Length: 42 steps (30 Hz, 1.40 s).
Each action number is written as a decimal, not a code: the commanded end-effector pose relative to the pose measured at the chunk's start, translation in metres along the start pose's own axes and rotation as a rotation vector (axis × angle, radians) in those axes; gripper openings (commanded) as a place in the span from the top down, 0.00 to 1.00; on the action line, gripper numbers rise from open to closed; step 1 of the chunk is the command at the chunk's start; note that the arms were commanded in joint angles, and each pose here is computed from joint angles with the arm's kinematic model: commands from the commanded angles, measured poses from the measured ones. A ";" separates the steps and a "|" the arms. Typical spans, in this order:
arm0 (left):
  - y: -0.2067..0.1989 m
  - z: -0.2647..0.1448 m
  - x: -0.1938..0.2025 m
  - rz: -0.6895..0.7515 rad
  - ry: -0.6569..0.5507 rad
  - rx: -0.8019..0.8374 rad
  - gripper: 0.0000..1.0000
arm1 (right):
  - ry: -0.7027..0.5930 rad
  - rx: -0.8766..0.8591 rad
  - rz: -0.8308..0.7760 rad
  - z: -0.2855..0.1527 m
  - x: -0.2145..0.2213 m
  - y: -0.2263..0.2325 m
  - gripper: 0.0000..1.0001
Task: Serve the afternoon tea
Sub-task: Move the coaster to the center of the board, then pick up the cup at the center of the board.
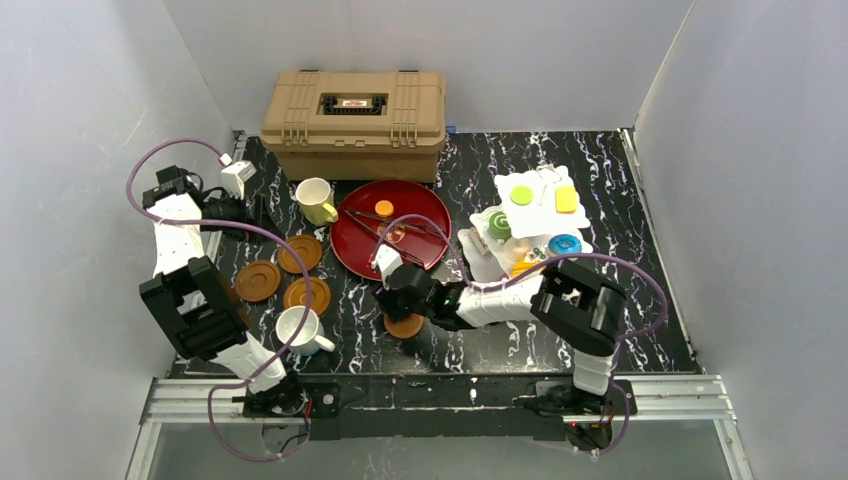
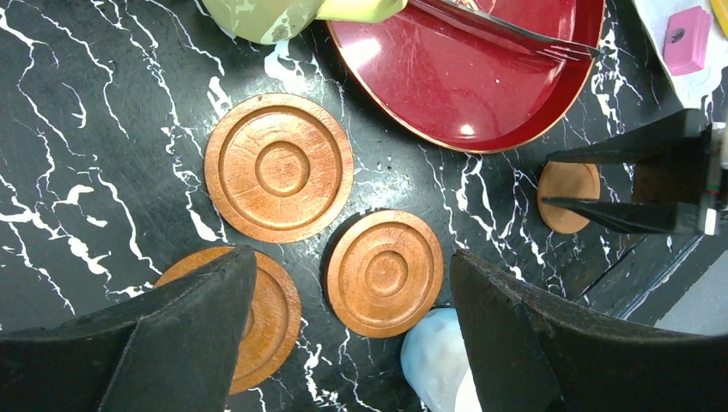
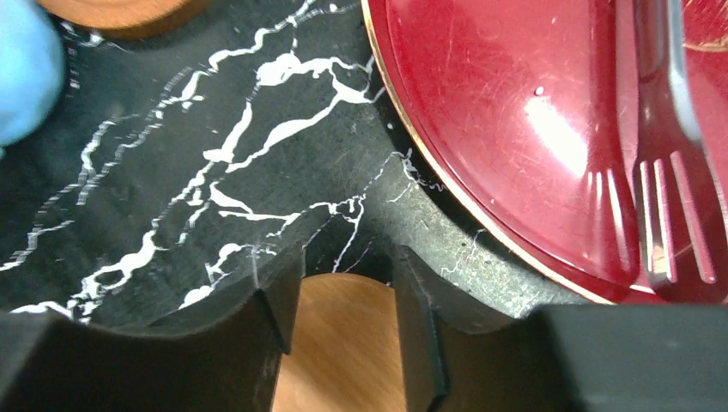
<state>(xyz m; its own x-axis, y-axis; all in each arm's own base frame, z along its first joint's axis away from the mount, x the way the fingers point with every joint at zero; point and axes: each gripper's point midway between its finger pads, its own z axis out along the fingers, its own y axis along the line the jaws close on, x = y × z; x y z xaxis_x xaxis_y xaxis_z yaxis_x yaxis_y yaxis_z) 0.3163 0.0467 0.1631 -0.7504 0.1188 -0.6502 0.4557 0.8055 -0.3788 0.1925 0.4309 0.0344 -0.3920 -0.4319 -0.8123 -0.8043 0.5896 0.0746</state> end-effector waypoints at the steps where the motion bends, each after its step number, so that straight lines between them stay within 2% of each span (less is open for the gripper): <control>1: -0.013 -0.004 -0.006 -0.015 -0.021 0.028 0.20 | -0.156 -0.073 0.016 -0.026 -0.070 0.021 0.43; 5: -0.009 -0.006 -0.011 -0.035 -0.022 0.004 0.21 | -0.214 -0.219 -0.058 -0.045 -0.101 0.061 0.26; 10: -0.003 -0.009 -0.017 -0.058 -0.032 -0.033 0.19 | -0.216 -0.415 -0.142 -0.058 -0.107 0.116 0.05; 12: -0.003 -0.009 -0.017 -0.058 -0.038 -0.041 0.18 | -0.205 -0.470 -0.166 -0.057 -0.106 0.133 0.02; 19: -0.002 -0.009 -0.015 -0.054 -0.034 -0.051 0.18 | -0.140 -0.540 -0.212 -0.038 -0.095 0.168 0.04; 26: -0.005 -0.011 -0.019 -0.044 -0.051 -0.042 0.18 | -0.079 -0.489 -0.249 -0.024 -0.076 0.167 0.12; 36: -0.006 -0.012 -0.022 -0.048 -0.059 -0.039 0.16 | -0.120 -0.392 -0.259 -0.009 -0.067 0.154 0.25; 42: 0.007 -0.012 -0.021 -0.123 -0.055 -0.040 0.12 | -0.149 -0.341 -0.260 0.002 -0.058 0.148 0.32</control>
<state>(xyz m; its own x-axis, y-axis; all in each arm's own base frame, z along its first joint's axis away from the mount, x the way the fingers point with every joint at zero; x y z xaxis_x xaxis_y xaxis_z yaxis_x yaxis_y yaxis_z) 0.3242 0.0520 0.1677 -0.7809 0.0300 -0.6239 0.3600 0.8379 -0.4103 0.0901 0.5389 0.0964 -0.1414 -0.4560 -0.8787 -0.9830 0.1697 0.0701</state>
